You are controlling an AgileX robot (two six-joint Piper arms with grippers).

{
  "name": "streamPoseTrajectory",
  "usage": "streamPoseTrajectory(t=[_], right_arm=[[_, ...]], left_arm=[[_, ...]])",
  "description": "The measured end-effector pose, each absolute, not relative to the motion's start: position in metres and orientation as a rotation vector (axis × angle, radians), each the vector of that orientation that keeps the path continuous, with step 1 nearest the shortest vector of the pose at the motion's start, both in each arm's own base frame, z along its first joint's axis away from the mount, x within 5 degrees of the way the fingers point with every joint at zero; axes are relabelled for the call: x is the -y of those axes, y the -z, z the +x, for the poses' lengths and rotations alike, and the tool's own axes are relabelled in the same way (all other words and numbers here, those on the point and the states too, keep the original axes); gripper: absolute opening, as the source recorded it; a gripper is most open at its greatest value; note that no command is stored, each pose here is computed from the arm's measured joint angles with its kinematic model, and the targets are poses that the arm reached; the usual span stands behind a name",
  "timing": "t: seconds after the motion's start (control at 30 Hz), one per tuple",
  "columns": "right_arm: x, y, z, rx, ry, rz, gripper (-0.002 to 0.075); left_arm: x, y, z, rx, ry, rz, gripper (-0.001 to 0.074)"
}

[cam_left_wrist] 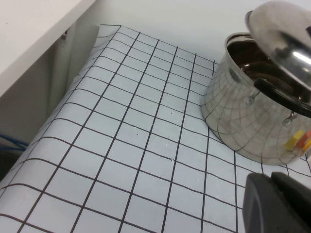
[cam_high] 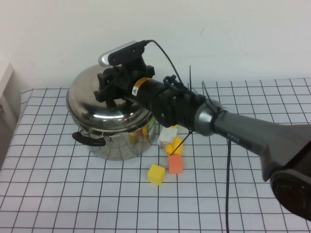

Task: Cover the pot
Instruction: Place the pot lid on the pot

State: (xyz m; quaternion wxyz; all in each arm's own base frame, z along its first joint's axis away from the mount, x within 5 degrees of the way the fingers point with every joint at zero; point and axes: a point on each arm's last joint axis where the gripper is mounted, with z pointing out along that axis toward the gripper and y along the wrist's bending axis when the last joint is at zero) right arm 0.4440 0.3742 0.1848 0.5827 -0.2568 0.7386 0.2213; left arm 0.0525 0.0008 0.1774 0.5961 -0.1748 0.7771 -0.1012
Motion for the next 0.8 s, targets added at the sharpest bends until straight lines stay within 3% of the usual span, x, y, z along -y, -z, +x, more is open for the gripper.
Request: streamPoseTrajectory(t=[0.3,0.8], right_arm=[[-0.378,-0.159,0.447,-1.723,-0.489,-0.63,0.0344],[-0.38,-0.174,0.451,-1.624,-0.491,-0.606,0.0344]], left_arm=[[-0.001,-0.177,0.052,-1.804,0.235,-0.406,-0.0003],[-0.001,-0.177,0.052,-1.804,0.235,-0.406,-0.0003]])
